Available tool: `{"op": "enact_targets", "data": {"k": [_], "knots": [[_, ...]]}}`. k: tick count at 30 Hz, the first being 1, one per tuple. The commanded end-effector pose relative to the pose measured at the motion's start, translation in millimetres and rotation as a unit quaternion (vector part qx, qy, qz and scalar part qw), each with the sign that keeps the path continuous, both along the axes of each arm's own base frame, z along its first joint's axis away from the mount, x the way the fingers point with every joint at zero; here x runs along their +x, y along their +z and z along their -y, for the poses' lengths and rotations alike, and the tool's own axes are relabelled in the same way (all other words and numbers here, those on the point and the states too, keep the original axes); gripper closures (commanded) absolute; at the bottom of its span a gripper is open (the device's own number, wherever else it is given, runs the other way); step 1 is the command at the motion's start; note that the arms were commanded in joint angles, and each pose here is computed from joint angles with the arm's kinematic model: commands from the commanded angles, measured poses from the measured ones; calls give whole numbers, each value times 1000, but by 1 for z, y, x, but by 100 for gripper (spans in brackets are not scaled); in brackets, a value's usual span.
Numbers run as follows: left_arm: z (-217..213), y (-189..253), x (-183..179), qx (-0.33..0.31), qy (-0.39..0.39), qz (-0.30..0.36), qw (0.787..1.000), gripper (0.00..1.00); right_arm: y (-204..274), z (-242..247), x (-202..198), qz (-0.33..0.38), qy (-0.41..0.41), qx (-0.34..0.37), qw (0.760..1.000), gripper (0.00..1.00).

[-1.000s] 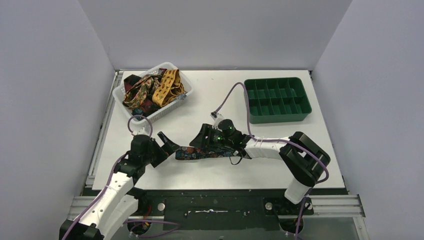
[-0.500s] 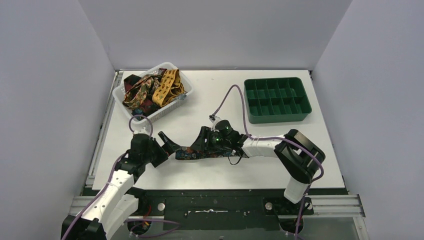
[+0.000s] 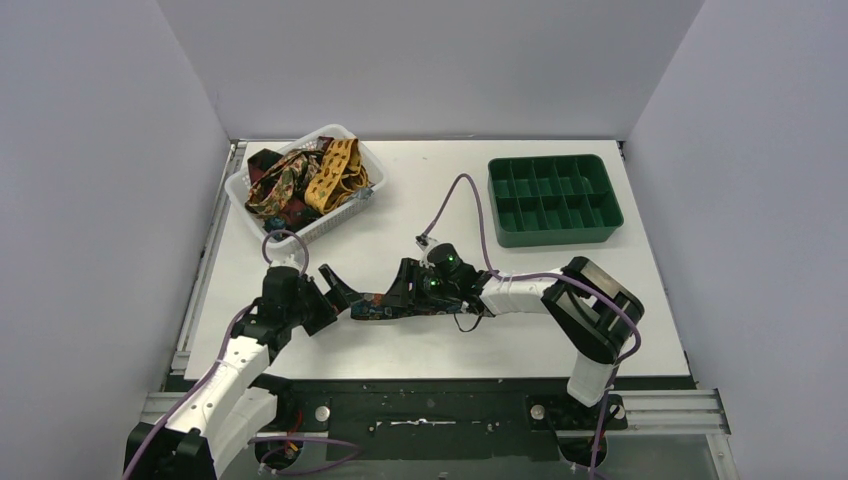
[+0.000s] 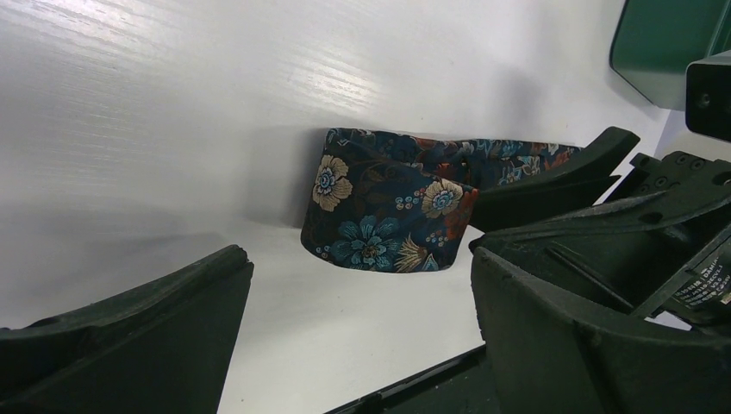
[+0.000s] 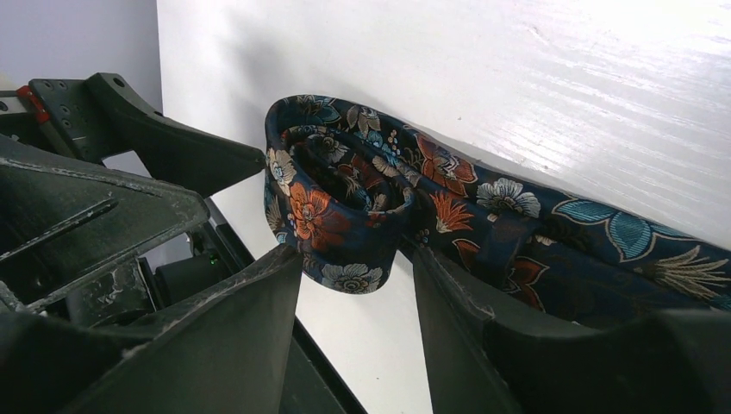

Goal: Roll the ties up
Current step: Roll the tie at the center of the board.

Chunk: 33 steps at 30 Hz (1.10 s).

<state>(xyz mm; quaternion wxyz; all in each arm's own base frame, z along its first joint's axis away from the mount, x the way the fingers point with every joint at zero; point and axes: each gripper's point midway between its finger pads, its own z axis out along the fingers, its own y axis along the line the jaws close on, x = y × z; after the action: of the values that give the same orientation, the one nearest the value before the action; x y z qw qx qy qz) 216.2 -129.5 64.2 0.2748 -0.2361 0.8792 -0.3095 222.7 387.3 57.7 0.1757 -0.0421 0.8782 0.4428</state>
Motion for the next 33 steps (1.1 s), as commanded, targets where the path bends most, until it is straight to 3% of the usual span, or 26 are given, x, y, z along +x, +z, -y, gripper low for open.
{"op": "enact_targets", "data": {"k": [1,20,33], "knots": [[4,14,10,-4,-18,36,999,3,18,-14,5,23,12,28,999,49],[4,11,8,-8,-15,34,999,3,17,-8,2,30,28,29,999,52],[16,5,4,-58,-29,51,997,6,0,-8,3,2,24,16,1000,60]]}}
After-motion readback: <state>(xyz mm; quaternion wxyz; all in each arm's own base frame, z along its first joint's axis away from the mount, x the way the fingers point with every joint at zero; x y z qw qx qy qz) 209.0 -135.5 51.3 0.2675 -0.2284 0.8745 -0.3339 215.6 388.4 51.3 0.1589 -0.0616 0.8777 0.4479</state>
